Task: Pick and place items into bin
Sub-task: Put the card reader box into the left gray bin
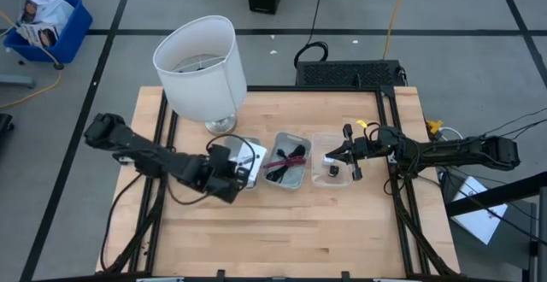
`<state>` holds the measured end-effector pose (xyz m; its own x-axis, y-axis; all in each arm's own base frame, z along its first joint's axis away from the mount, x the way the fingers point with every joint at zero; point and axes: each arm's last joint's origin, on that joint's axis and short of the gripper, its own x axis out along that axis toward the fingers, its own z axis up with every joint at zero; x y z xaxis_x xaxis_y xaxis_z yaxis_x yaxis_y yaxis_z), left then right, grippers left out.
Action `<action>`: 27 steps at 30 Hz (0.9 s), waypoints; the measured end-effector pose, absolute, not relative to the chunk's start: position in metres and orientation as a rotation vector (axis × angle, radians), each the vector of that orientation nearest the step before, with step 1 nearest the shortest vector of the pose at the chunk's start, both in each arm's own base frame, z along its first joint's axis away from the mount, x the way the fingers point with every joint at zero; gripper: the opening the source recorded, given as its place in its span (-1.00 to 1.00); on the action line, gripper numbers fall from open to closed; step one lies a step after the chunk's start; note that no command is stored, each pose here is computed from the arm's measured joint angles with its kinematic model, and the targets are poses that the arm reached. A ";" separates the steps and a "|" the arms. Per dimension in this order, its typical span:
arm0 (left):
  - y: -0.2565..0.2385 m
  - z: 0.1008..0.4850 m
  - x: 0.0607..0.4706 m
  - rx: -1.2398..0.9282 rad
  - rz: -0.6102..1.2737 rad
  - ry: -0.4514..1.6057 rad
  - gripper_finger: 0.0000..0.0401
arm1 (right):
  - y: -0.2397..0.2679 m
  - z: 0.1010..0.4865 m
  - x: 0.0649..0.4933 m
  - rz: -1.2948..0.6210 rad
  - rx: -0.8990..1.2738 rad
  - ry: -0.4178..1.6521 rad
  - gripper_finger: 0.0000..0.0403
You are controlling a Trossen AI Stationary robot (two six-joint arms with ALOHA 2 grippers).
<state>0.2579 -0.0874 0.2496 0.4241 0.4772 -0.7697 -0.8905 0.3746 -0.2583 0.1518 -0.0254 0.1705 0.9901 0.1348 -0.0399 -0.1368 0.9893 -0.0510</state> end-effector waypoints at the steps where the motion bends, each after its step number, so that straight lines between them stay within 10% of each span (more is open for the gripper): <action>1: -0.084 0.246 0.260 -0.756 0.987 0.673 -0.99 | -0.025 0.171 0.152 0.136 -0.052 0.036 -1.00; 27: -0.079 0.212 0.269 -0.852 1.146 0.902 -0.84 | -0.025 0.169 0.152 0.140 -0.047 0.050 -1.00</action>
<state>0.2689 -0.0792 0.2118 0.1666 0.3731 -0.9127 -0.9749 0.2010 -0.0958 0.1517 -0.0253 0.1693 0.9890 0.1384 -0.0526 -0.1407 0.9891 -0.0429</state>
